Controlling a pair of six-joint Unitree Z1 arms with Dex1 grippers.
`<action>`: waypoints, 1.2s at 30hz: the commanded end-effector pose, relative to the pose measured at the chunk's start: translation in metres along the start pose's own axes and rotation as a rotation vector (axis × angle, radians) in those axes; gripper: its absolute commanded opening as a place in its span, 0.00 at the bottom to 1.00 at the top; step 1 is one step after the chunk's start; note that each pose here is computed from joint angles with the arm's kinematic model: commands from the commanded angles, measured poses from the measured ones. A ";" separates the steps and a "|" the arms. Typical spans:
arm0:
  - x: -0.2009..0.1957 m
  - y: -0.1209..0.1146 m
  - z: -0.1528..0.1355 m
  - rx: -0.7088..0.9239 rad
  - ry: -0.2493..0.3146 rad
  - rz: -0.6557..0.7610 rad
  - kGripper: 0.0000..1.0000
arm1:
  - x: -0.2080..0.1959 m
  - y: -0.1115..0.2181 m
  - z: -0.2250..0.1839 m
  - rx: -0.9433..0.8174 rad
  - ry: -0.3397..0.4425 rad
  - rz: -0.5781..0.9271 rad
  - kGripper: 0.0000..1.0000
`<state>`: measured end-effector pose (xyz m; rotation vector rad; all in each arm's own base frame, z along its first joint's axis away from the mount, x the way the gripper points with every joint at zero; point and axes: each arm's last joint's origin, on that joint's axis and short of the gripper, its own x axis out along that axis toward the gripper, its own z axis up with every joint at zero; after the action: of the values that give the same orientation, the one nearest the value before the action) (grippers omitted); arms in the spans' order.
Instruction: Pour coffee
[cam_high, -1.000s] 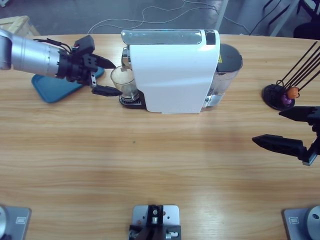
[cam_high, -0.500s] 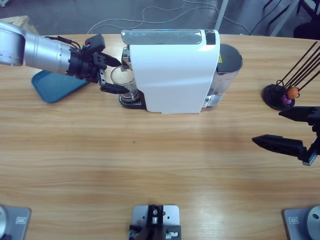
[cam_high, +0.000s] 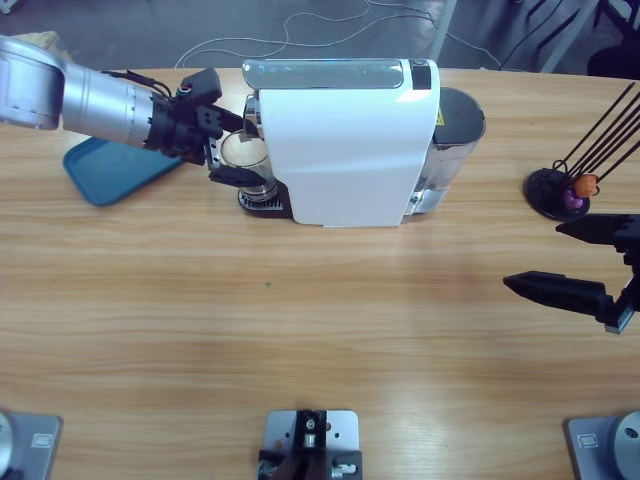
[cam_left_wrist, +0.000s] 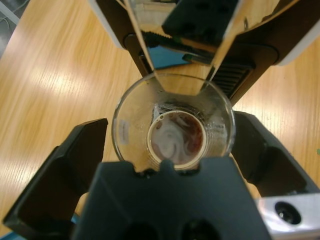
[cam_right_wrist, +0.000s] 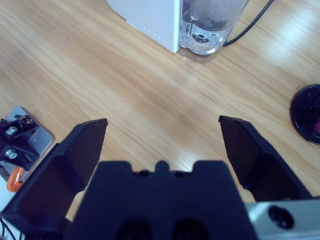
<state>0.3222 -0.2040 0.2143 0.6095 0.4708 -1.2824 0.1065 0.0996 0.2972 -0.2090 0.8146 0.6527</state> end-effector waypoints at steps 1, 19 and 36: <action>0.015 0.001 -0.012 -0.035 0.025 -0.026 0.27 | 0.007 0.001 -0.001 -0.017 0.040 0.013 1.00; -0.053 -0.009 -0.027 -0.125 -0.017 0.054 0.00 | 0.007 0.001 0.000 -0.017 0.042 0.012 1.00; -0.111 0.036 -0.096 -0.570 0.199 0.664 0.00 | 0.003 0.001 -0.003 -0.019 0.022 0.015 1.00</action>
<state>0.3117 -0.0699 0.2502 0.4487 0.6232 -0.5604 0.1064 0.0995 0.2973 -0.2106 0.8137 0.6535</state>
